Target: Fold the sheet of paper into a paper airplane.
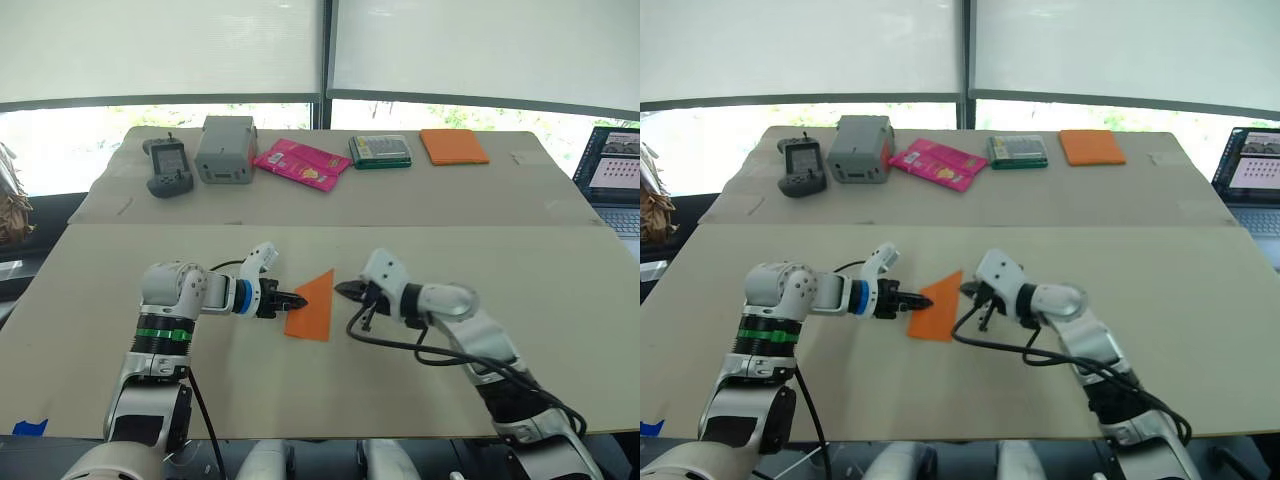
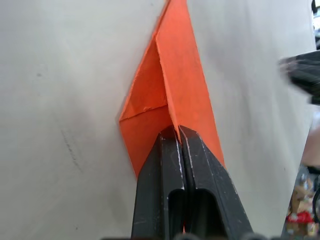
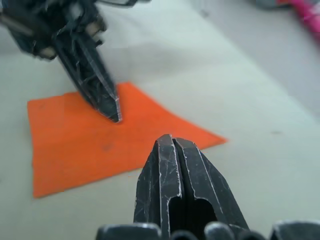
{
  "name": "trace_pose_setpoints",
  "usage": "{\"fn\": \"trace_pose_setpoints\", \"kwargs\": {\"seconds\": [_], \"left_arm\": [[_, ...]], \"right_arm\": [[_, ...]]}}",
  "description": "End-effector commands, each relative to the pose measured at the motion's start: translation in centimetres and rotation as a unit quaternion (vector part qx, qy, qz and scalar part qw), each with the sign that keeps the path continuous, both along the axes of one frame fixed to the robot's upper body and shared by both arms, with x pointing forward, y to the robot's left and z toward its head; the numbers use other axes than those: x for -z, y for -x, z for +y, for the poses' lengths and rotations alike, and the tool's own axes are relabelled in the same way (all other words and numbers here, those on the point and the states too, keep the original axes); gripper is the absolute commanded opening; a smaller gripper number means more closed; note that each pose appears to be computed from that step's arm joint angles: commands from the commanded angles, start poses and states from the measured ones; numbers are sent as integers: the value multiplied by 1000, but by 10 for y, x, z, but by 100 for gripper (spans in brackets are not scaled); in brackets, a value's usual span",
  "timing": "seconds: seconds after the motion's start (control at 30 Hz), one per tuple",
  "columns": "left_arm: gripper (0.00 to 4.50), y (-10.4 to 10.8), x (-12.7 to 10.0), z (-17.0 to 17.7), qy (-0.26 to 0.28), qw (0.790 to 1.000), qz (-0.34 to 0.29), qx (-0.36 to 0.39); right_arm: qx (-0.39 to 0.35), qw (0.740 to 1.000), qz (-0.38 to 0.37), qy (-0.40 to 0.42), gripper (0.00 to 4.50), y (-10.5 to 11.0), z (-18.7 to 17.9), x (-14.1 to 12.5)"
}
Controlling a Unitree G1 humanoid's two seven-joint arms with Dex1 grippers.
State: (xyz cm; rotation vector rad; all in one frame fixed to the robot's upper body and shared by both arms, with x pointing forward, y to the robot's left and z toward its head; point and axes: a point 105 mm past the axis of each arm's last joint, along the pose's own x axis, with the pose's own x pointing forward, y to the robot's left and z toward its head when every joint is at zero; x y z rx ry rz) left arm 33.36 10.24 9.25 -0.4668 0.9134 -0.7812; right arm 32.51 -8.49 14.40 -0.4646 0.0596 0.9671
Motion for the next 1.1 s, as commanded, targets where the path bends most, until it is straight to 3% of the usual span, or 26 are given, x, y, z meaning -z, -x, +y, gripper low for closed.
{"fn": "trace_pose_setpoints", "kwargs": {"seconds": [0.03,0.23,0.43,0.6,0.73,0.93,1.07,1.1], "left_arm": [[2,0,-9,-6,55,997,15,-46],[2,-18,-19,-18,146,971,40,-184],[2,-14,-15,-38,144,956,78,-244],[2,-6,-15,-55,138,962,80,-219],[113,-6,-20,-45,141,963,66,-222],[316,-7,-16,14,116,951,44,-282],[448,-2,-26,54,109,949,10,-296],[450,-1,-27,57,108,949,8,-296]], "right_arm": [[49,998,-45,-17,0,-1,-29,-37],[92,994,-57,-11,0,0,-49,-45],[76,995,-54,20,0,16,-43,-27],[76,996,-52,17,0,18,-39,-24],[63,996,-54,22,0,19,-31,-23],[32,999,1,-25,0,27,-5,-11],[15,998,34,-55,125,31,15,-1],[13,998,37,-57,156,31,17,0]]}}
